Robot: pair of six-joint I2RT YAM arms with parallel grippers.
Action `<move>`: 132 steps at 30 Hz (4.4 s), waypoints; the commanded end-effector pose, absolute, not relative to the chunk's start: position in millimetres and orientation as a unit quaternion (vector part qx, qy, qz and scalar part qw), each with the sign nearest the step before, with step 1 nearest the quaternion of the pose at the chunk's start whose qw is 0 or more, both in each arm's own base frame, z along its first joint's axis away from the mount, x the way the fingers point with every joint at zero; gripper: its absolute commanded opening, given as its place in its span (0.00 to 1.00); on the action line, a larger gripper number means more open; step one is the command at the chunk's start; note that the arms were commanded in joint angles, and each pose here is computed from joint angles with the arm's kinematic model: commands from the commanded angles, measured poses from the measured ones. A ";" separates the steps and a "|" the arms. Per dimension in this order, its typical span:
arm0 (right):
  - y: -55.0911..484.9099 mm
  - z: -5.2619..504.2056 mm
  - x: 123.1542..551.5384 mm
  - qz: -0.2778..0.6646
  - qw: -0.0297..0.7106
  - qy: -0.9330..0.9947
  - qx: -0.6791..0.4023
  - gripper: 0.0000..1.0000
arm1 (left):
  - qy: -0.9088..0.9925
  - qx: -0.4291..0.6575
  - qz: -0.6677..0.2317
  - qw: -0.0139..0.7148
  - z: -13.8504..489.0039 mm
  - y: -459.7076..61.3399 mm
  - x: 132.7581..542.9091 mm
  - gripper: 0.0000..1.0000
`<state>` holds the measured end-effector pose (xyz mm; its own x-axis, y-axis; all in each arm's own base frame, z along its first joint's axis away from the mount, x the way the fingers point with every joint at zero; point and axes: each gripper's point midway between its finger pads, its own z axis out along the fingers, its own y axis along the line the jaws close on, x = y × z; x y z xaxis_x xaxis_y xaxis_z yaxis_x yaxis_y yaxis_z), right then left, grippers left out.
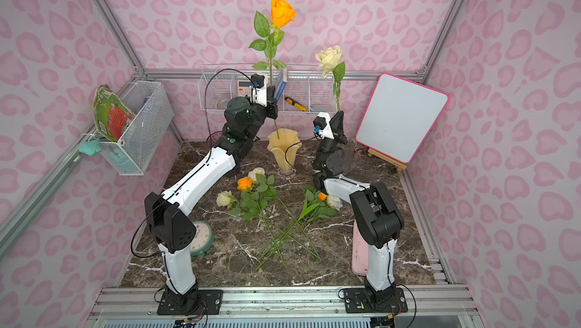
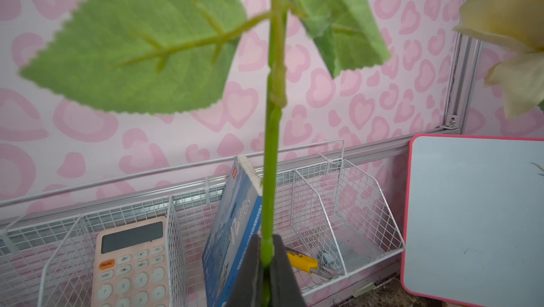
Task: Arrange the flowers in different vases according to their colors
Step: Insert the flower into the vase.
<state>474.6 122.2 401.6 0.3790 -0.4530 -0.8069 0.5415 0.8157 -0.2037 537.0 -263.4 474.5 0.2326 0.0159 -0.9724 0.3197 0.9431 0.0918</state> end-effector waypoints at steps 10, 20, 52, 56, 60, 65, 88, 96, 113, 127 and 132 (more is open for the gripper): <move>96.4 413.4 450.0 -0.290 0.866 0.392 0.107 0.00 | 0.614 0.134 -0.105 0.770 462.3 -267.1 544.3 0.00; 94.3 399.8 464.0 -0.287 0.865 0.396 0.109 0.00 | 0.620 0.138 -0.098 0.766 457.7 -267.8 546.9 0.00; 131.1 423.3 438.0 -0.222 0.896 0.374 0.095 0.00 | 0.631 0.154 -0.101 0.754 437.4 -282.6 555.6 0.00; 151.0 433.4 434.4 -0.229 0.902 0.359 0.072 0.00 | 0.631 0.155 -0.101 0.754 439.3 -281.9 554.3 0.00; 166.1 440.5 433.6 -0.249 0.903 0.346 0.050 0.00 | 0.631 0.157 -0.101 0.753 439.6 -282.3 552.8 0.00; 174.6 450.4 439.3 -0.271 0.905 0.325 0.044 0.00 | 0.630 0.158 -0.103 0.754 440.5 -282.6 552.3 0.00; 134.5 433.8 472.1 -0.336 0.877 0.339 0.054 0.00 | 0.645 0.160 -0.115 0.738 422.4 -284.7 560.4 0.00; 130.1 414.3 472.4 -0.324 0.872 0.363 0.054 0.00 | 0.648 0.164 -0.117 0.735 407.7 -293.9 558.7 0.00; 99.3 353.2 491.1 -0.313 0.840 0.433 0.089 0.00 | 0.657 0.163 -0.107 0.728 373.5 -295.0 566.6 0.00; 76.7 316.4 484.8 -0.317 0.809 0.482 0.116 0.67 | 0.689 0.151 -0.107 0.701 331.2 -293.4 566.7 0.79; 82.8 323.0 463.2 -0.307 0.809 0.489 0.107 0.98 | 0.690 0.137 -0.106 0.703 340.9 -285.8 559.8 0.93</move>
<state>504.1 91.7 278.4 0.1187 -0.5073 -0.8535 0.5490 0.7498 -0.3693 564.6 -292.5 324.9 0.0059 0.0758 -0.9971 0.3582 0.9308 0.0729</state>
